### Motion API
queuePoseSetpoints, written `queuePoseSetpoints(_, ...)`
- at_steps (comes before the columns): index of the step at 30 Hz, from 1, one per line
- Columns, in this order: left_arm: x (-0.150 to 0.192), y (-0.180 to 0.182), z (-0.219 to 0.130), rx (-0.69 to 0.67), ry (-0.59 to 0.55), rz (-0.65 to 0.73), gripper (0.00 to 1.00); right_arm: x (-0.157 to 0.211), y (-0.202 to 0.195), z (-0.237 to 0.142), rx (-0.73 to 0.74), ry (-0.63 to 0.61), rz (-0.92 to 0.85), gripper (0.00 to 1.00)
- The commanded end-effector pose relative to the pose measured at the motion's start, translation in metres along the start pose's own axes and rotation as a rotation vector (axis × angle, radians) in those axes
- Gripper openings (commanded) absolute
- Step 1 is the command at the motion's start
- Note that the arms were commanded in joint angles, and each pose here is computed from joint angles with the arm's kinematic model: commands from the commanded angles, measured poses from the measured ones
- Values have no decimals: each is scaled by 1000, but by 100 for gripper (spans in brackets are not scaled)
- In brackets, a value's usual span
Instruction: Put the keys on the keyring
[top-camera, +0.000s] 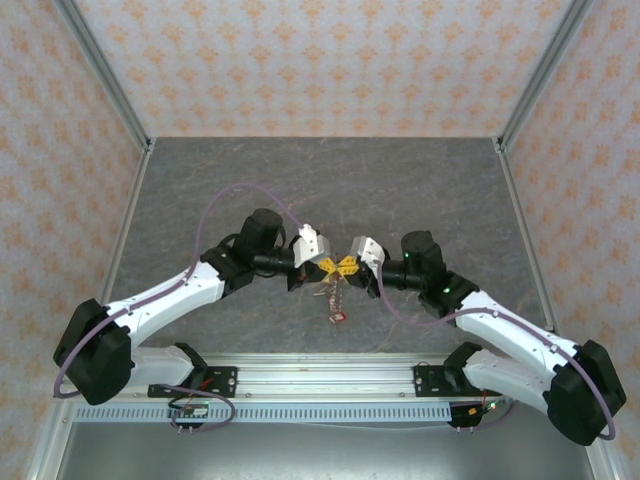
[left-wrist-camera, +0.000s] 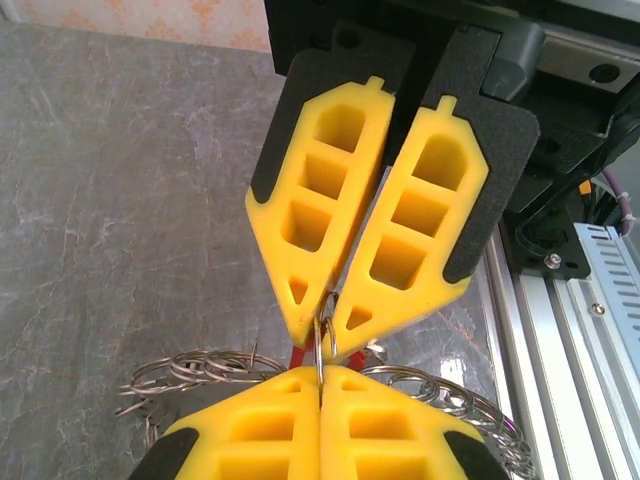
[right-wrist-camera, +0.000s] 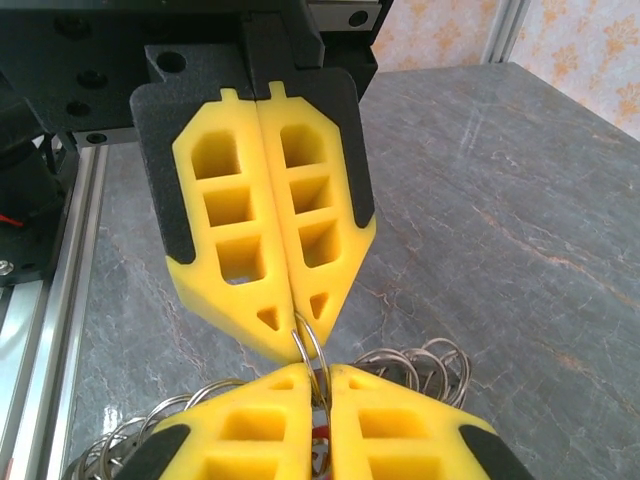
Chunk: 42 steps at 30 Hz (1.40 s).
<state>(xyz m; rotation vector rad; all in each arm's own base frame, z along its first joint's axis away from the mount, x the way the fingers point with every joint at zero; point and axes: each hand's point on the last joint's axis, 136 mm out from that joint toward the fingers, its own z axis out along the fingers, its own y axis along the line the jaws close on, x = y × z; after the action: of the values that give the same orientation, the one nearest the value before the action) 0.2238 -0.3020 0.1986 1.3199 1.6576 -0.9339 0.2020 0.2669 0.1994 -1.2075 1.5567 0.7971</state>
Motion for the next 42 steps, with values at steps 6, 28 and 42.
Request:
queuePoseSetpoints(6, -28, -8, -10, 18, -76, 53, 0, -15, -2, -5, -22, -26, -5, 0)
queuePoseSetpoints(28, -11, 1, -2, -27, 149, 133, 27, -35, 10, -4, -102, 2, -81, 0)
queuePoseSetpoints(42, -5, 7, -1, -64, 175, 132, 0, -27, 7, -3, -62, 32, -95, 0)
